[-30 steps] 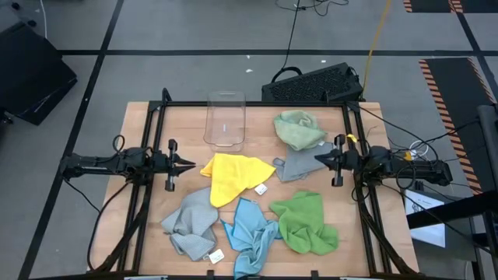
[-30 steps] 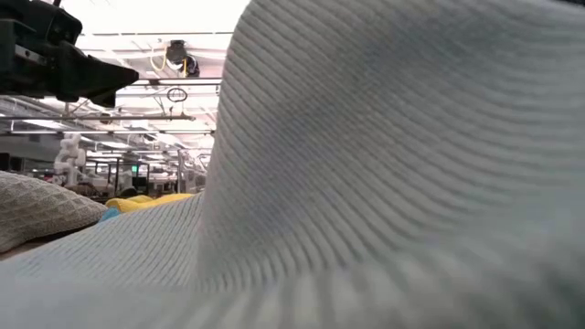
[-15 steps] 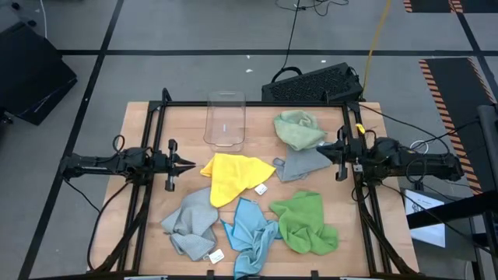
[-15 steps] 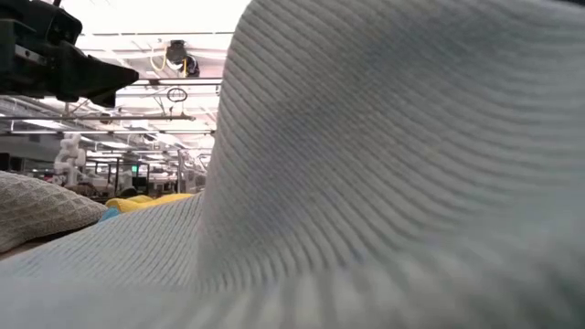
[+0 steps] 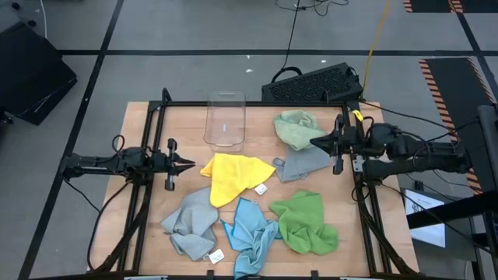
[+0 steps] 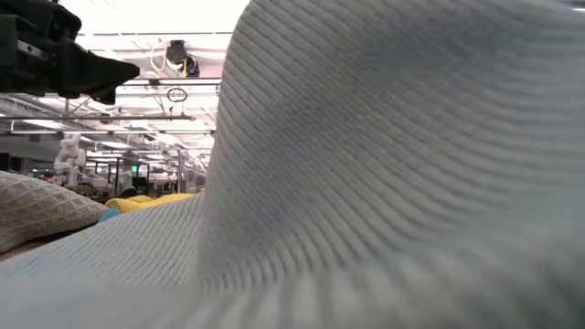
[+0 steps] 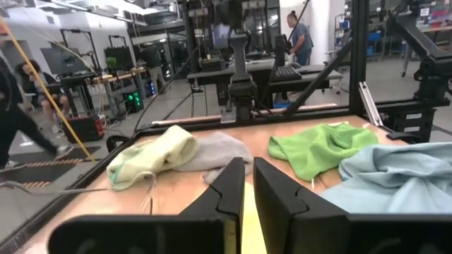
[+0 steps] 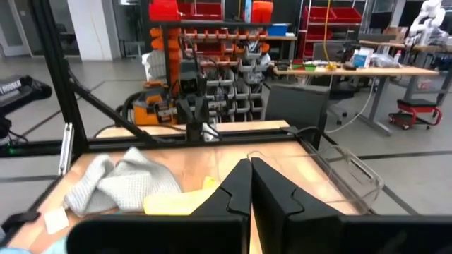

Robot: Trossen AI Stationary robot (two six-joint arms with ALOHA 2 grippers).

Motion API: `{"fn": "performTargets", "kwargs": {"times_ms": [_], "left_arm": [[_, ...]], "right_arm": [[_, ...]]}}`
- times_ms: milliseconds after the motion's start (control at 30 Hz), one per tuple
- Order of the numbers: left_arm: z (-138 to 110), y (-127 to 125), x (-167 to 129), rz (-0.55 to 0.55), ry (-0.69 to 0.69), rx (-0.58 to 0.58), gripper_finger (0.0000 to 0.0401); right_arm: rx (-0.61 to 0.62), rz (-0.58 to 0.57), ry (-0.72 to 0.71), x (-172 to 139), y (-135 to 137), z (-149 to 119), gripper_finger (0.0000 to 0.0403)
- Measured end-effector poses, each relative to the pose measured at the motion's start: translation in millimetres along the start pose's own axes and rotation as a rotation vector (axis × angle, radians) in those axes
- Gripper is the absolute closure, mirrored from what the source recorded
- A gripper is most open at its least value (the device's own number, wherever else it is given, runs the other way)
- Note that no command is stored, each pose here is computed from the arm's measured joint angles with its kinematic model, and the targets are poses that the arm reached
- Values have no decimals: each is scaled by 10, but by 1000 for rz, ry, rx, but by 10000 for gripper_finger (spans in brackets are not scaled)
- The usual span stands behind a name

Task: Fold microfiber towels
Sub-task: Fold the light green microfiber cloth

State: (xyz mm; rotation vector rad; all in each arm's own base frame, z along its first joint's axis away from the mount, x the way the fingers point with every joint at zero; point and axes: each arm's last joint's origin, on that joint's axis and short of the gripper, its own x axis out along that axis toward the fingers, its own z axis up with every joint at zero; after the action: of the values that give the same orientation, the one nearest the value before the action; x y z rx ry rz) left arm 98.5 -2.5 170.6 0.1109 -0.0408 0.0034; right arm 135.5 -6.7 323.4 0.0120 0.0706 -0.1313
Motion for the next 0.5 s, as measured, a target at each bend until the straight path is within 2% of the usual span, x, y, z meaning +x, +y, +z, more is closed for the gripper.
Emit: {"fn": "performTargets", "kwargs": {"times_ms": [233,400,500], "left_arm": [[-6,1,0,6,7,-36,366],[4,5,-1,15,0,-97,366],[117,18,-22,16,-13,-127,366]], "right_arm": [[31,-1,43,84,11,125,403],[68,-4,96,140,16,73,403],[66,-6,124,181,20,41,403]]}}
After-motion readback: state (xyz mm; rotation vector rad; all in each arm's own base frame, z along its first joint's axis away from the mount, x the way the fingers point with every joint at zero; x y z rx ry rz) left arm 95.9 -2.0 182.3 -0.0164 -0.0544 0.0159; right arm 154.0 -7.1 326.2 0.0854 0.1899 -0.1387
